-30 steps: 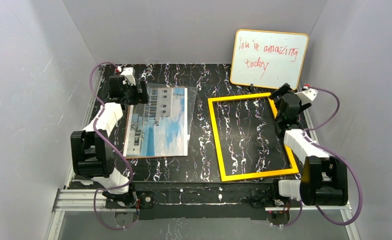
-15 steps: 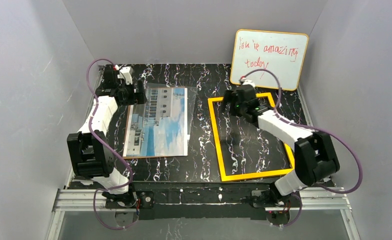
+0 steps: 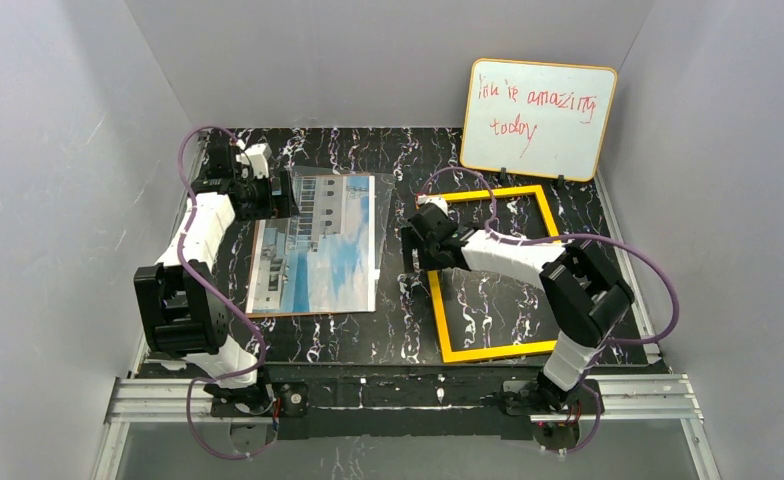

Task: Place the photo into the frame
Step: Turn over the photo frame at the center of the board.

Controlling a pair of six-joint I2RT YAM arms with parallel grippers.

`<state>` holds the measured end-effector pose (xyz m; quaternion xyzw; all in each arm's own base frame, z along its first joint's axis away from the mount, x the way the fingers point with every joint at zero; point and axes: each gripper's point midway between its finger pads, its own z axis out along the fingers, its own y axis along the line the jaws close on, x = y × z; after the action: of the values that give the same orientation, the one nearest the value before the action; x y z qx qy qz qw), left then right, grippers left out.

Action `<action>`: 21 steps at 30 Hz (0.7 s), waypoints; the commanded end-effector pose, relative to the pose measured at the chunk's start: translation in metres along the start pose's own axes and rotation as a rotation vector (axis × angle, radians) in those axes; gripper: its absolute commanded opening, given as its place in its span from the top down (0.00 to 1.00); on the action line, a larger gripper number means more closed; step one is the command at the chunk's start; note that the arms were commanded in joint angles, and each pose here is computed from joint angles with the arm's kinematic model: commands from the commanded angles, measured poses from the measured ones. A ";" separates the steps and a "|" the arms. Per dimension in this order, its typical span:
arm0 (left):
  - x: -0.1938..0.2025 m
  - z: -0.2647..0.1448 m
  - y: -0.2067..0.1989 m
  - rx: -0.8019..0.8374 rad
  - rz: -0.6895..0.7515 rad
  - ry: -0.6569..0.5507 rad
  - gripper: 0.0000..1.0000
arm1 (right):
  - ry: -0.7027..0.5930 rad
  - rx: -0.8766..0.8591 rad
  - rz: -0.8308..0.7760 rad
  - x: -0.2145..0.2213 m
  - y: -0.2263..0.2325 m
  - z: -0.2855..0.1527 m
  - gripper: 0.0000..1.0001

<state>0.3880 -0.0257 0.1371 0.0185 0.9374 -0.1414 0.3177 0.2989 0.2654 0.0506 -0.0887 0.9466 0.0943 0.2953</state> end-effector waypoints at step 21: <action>0.038 -0.003 -0.057 0.177 0.088 0.150 0.02 | 0.058 0.118 0.038 0.035 0.003 0.011 0.63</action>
<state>0.3603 -0.0644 0.1268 0.0795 0.9429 -0.1818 0.2673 0.2786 0.2570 0.0227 -0.0732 0.9552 0.0326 0.2850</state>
